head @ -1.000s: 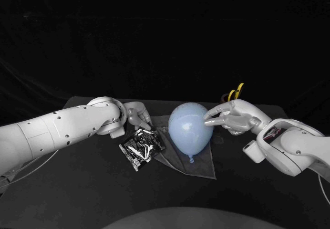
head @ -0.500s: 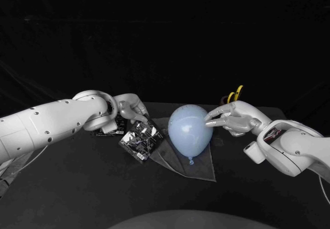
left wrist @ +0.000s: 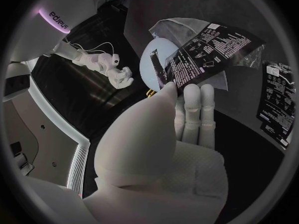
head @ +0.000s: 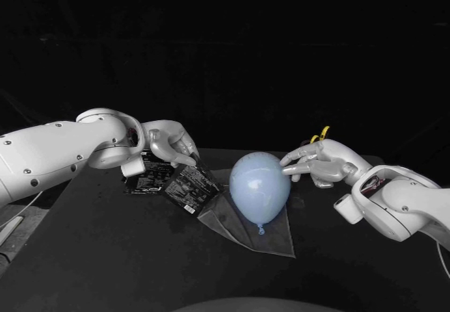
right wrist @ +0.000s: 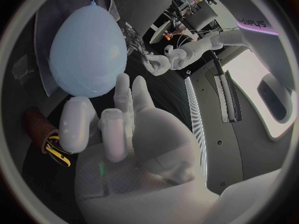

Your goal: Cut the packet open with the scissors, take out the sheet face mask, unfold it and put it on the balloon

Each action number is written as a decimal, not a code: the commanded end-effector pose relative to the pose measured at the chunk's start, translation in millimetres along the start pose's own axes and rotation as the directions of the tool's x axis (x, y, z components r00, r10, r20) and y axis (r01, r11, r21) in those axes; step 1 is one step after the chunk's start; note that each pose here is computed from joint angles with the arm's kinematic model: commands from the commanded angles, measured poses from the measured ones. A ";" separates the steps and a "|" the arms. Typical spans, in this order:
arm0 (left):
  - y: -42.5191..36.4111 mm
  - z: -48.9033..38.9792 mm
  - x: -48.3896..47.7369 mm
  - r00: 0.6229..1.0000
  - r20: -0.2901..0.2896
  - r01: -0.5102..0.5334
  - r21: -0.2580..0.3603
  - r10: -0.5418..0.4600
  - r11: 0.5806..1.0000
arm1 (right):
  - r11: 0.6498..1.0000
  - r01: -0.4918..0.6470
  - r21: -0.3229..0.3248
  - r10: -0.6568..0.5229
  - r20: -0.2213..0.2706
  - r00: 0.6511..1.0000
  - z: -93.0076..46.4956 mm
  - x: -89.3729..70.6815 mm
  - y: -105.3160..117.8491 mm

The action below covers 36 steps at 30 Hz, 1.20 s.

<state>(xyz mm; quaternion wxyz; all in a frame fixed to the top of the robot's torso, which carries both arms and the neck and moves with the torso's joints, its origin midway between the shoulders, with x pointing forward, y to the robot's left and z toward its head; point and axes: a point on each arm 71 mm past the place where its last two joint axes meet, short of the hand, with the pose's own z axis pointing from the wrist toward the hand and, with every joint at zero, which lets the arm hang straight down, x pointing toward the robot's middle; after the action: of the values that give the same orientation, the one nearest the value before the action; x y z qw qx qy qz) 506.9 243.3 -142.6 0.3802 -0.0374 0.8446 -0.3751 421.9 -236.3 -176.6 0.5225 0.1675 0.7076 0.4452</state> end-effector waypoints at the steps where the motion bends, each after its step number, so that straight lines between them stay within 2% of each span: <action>1: -10.3 -4.1 -0.9 0.992 -0.101 0.079 0.063 -0.073 0.995 | 1.000 0.011 -0.011 -0.011 0.000 1.000 6.6 -8.3 6.3; 4: -14.5 -4.5 -10.5 0.990 -0.070 0.127 0.090 -0.121 0.988 | 0.999 0.031 -0.019 -0.031 0.007 0.999 16.1 -17.7 13.2; 8: -21.7 1.4 -21.8 0.978 -0.011 0.207 0.142 -0.208 0.968 | 0.997 0.068 -0.043 -0.068 0.016 0.998 32.7 -28.5 26.7; 14: -34.4 13.2 -26.2 0.958 0.023 0.274 0.200 -0.285 0.941 | 0.986 0.142 -0.088 -0.143 0.003 0.990 57.4 -35.1 52.6; 16: -37.5 17.5 -27.8 0.948 0.046 0.299 0.206 -0.315 0.931 | 0.981 0.168 -0.098 -0.170 -0.011 0.985 66.2 -34.5 60.3; 22: -39.4 29.1 -32.2 0.906 0.111 0.388 0.172 -0.409 0.906 | 0.967 0.229 -0.114 -0.233 -0.027 0.972 88.7 -28.6 75.6; 27: -42.4 34.0 -34.3 0.863 0.154 0.454 0.183 -0.481 0.872 | 0.960 0.253 -0.116 -0.259 -0.034 0.965 101.4 -23.7 82.4; 29: -43.2 34.0 -36.0 0.841 0.169 0.480 0.205 -0.514 0.853 | 0.962 0.247 -0.117 -0.251 -0.024 0.968 103.8 -24.3 83.2; 36: -41.2 28.3 -42.7 0.754 0.214 0.550 0.310 -0.621 0.775 | 0.986 0.102 -0.135 -0.089 0.101 0.991 101.5 -41.2 76.4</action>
<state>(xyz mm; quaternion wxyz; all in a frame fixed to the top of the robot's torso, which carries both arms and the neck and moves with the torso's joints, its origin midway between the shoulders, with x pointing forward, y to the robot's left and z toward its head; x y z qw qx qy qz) 544.5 208.7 -107.5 0.3621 -0.2695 0.7208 -0.5261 509.6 -172.0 -101.1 0.5777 0.0799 0.6877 0.4323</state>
